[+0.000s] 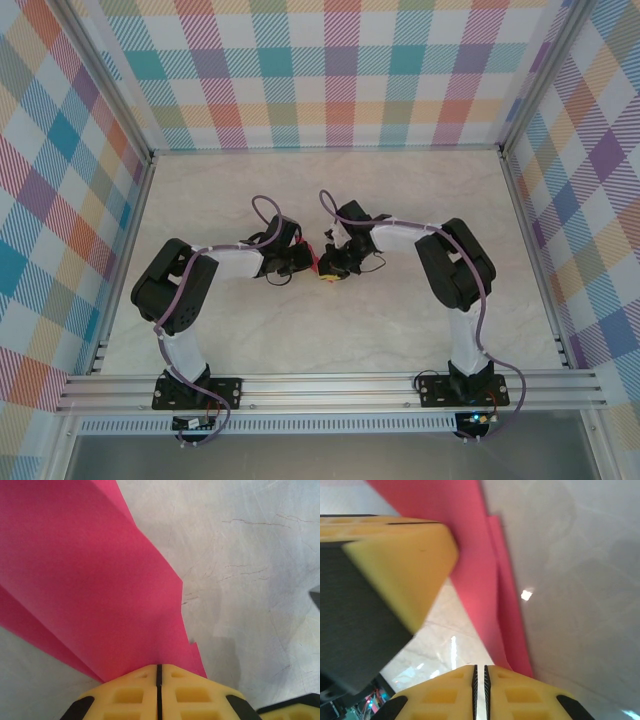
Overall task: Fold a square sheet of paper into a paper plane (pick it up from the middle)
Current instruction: Fold the wing for the fifth time at the center of the table.
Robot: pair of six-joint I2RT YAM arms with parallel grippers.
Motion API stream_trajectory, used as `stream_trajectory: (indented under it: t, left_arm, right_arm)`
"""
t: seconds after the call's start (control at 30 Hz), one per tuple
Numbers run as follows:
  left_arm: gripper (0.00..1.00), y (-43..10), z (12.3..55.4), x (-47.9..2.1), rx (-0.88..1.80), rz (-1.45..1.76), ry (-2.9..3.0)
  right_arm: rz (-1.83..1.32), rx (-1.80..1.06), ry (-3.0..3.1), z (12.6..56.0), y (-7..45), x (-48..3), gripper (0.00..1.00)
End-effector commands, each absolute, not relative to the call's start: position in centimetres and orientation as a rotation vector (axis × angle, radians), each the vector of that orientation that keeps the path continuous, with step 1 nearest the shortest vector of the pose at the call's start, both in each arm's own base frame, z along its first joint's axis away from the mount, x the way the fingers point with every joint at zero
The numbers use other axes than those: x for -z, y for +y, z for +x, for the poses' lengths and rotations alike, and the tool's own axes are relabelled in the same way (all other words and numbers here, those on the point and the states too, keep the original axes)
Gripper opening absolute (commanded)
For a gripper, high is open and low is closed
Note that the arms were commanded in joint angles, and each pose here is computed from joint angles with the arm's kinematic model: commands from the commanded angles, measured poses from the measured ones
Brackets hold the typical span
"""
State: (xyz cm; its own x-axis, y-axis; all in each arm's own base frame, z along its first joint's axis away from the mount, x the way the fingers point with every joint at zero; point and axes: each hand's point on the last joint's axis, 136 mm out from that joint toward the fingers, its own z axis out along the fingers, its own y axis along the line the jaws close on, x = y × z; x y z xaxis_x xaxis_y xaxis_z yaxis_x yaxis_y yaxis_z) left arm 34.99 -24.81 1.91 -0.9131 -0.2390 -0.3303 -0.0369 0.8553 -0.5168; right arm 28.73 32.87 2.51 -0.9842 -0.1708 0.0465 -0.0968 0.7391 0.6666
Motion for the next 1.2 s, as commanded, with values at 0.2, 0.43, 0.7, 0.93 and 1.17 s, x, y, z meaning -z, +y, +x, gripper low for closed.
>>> stream_trajectory:
  t: [0.2,0.43,0.7,0.93,1.17]
  left_arm:
    - [0.11,-22.6,32.2,1.8,0.550,-0.219,2.802]
    - [0.17,-22.5,33.9,0.5,0.617,-0.199,2.744]
    - [0.20,-21.6,35.8,-0.2,0.711,-0.210,2.687]
    - [0.21,-20.3,37.6,-0.6,0.747,-0.220,2.661]
    - [0.21,-18.7,39.2,-0.4,0.726,-0.238,2.662]
  right_arm:
    - [0.163,0.949,-2.828,27.5,30.8,0.4,0.12]
    - [0.083,0.815,-2.798,25.7,28.5,3.1,0.09]
    - [0.050,0.757,-2.782,24.9,27.5,4.1,0.08]
    - [0.032,0.731,-2.773,24.5,27.1,4.6,0.07]
    - [0.026,0.718,-2.768,24.3,26.8,4.7,0.07]
